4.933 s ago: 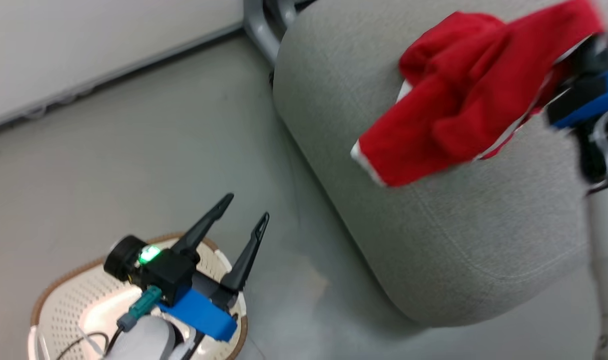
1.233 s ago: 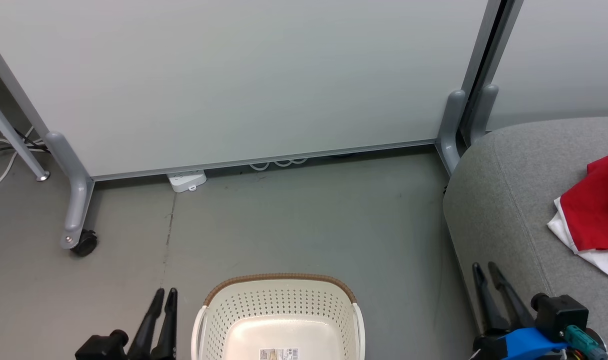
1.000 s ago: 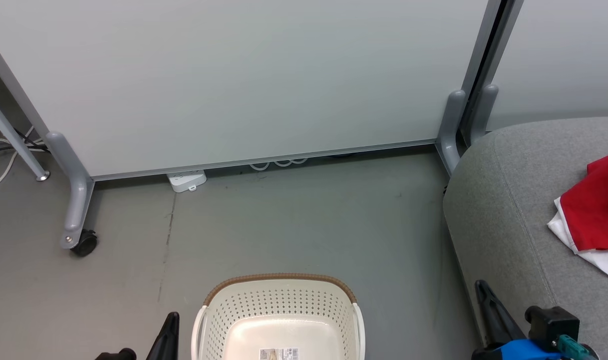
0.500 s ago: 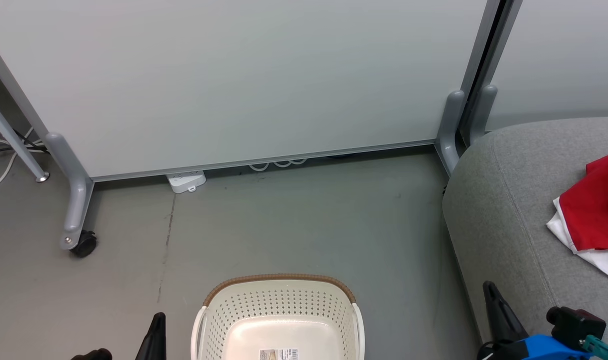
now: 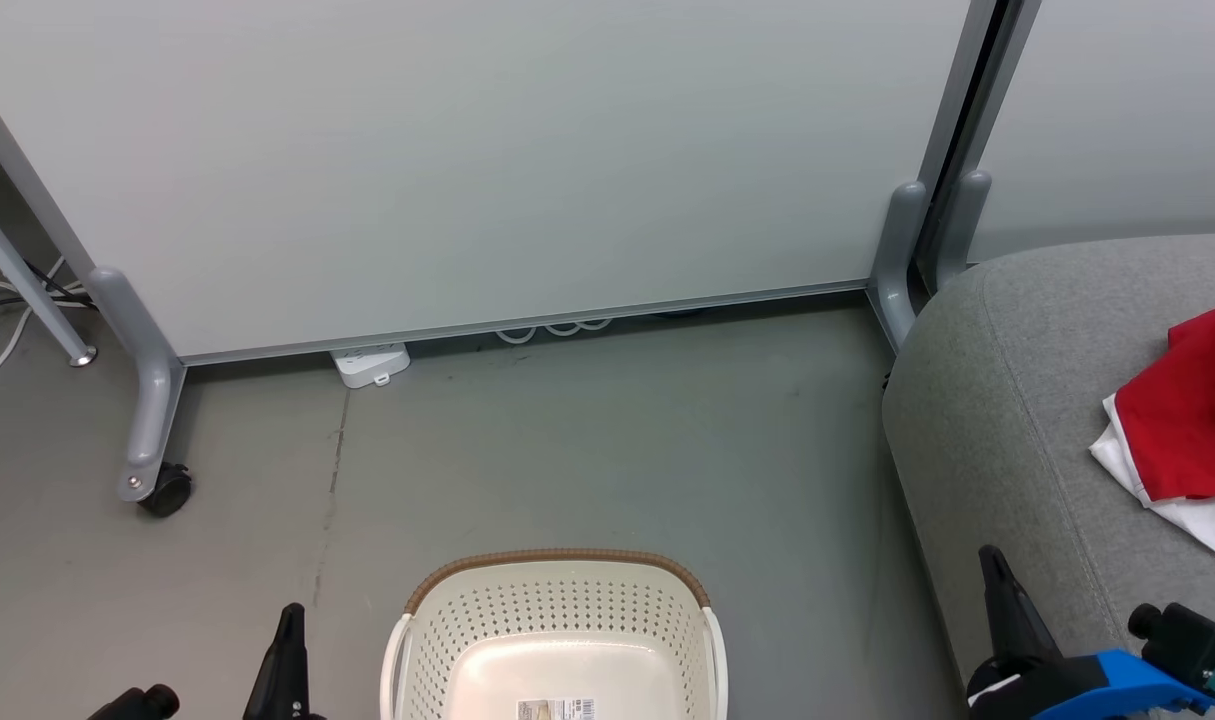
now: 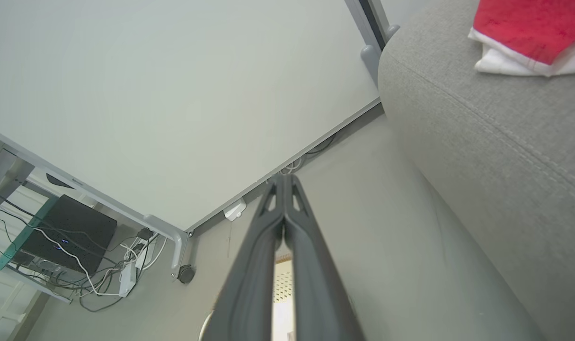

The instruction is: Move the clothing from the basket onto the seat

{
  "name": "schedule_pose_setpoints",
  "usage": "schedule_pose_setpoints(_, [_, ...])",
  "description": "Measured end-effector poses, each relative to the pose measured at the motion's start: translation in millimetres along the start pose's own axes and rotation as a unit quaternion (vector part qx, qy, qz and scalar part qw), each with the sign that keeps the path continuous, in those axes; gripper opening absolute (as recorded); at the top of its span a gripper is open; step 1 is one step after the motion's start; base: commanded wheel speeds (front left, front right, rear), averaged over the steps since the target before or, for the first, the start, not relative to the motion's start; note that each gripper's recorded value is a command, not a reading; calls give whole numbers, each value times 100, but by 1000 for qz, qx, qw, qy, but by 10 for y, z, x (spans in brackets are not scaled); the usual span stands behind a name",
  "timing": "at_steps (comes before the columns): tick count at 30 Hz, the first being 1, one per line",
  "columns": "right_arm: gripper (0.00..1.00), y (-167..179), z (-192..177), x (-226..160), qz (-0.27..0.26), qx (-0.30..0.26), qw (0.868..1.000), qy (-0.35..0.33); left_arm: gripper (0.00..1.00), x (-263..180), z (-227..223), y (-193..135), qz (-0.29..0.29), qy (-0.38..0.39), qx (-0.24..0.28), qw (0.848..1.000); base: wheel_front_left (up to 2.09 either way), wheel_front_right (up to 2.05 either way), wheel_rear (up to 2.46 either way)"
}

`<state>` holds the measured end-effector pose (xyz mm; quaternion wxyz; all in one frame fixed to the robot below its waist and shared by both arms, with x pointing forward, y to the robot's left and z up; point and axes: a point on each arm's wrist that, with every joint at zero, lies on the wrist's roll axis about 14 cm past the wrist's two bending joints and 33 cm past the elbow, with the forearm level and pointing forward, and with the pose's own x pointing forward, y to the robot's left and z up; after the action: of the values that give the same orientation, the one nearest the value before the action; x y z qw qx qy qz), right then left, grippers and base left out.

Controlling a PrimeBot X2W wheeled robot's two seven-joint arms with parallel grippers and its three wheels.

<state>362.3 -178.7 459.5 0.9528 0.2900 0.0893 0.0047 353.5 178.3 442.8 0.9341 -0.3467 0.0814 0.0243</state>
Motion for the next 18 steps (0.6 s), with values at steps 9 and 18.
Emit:
schedule_pose_setpoints(9, [0,-1,58,25,0,67,998,-8,0,36,79,-2,3,-7,-59,998,0,0,0])
schedule_pose_setpoints(18, [0,10,127,56,3,127,992,-18,0,72,147,-25,1,-11,-112,994,0,0,0])
